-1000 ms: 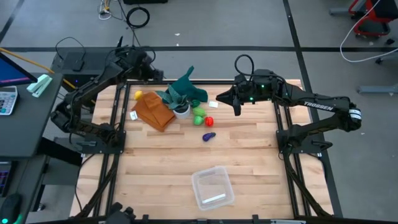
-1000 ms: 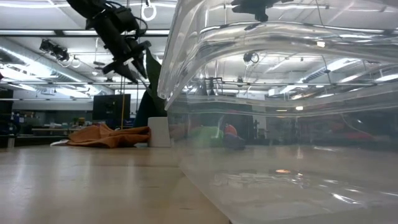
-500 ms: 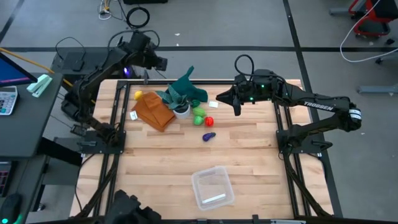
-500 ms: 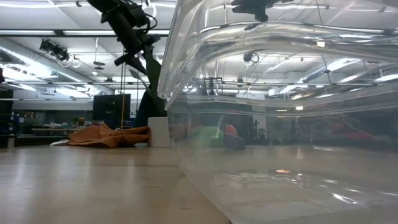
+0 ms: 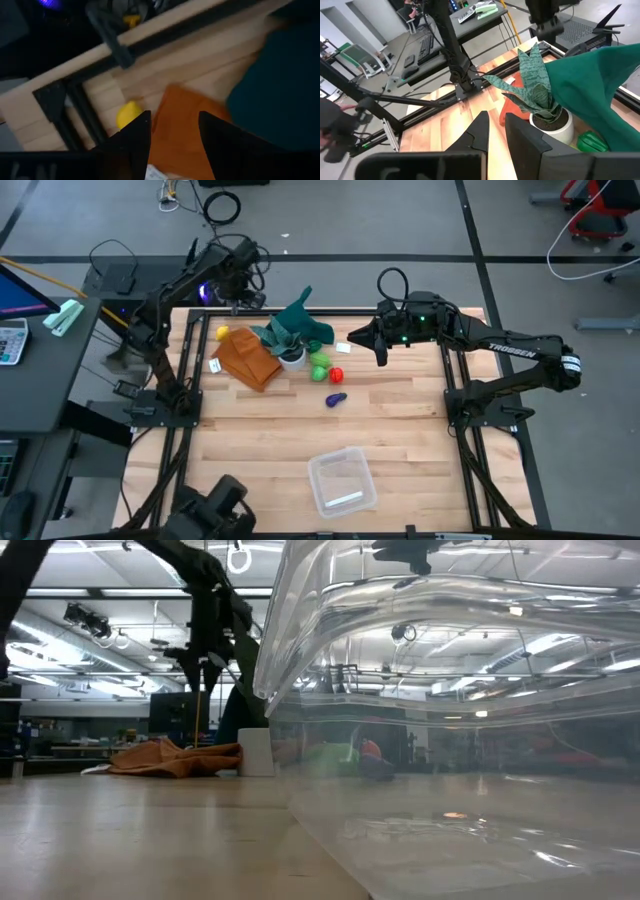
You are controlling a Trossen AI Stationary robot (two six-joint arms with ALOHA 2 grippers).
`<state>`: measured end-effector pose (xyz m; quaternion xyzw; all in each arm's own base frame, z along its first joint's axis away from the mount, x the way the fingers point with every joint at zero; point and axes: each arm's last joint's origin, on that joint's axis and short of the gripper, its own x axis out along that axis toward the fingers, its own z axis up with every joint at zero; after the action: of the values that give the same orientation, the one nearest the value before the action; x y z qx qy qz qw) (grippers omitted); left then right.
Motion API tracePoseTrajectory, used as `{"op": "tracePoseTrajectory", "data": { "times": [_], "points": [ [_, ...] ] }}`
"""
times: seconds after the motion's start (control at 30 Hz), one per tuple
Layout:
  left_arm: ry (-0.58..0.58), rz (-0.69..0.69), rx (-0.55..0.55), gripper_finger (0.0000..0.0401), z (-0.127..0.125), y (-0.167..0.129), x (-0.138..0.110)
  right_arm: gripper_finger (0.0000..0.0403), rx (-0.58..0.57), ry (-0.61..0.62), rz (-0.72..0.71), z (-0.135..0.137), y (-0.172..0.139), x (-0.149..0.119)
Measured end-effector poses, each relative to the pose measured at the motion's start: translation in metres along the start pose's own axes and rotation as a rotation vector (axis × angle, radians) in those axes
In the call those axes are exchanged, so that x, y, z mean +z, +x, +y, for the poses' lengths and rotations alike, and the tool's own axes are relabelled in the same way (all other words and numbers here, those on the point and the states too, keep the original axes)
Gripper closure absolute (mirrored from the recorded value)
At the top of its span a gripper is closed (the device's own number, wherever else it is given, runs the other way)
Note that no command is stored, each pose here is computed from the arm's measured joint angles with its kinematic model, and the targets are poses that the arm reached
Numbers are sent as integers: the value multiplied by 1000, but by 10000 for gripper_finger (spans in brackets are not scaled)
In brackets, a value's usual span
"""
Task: Pick and placing Produce into tupperware
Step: Put the lemon into the transparent bin
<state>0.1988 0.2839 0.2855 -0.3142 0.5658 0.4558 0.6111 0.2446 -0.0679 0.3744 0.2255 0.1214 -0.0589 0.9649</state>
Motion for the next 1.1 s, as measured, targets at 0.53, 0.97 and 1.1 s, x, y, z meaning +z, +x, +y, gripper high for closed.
{"op": "tracePoseTrajectory", "data": {
  "times": [0.53, 0.97, 1.1],
  "points": [
    [-74, 257, 108, 213, 29, 64, -26, 373, 1, 1, 2, 0, 0, 0],
    [-125, 256, 110, 165, 47, 72, -26, 373, 3, 1, 4, 0, 0, 0],
    [-133, 240, 109, 136, 47, 72, -24, 373, 3, 1, 4, 0, 0, 0]
  ]
}}
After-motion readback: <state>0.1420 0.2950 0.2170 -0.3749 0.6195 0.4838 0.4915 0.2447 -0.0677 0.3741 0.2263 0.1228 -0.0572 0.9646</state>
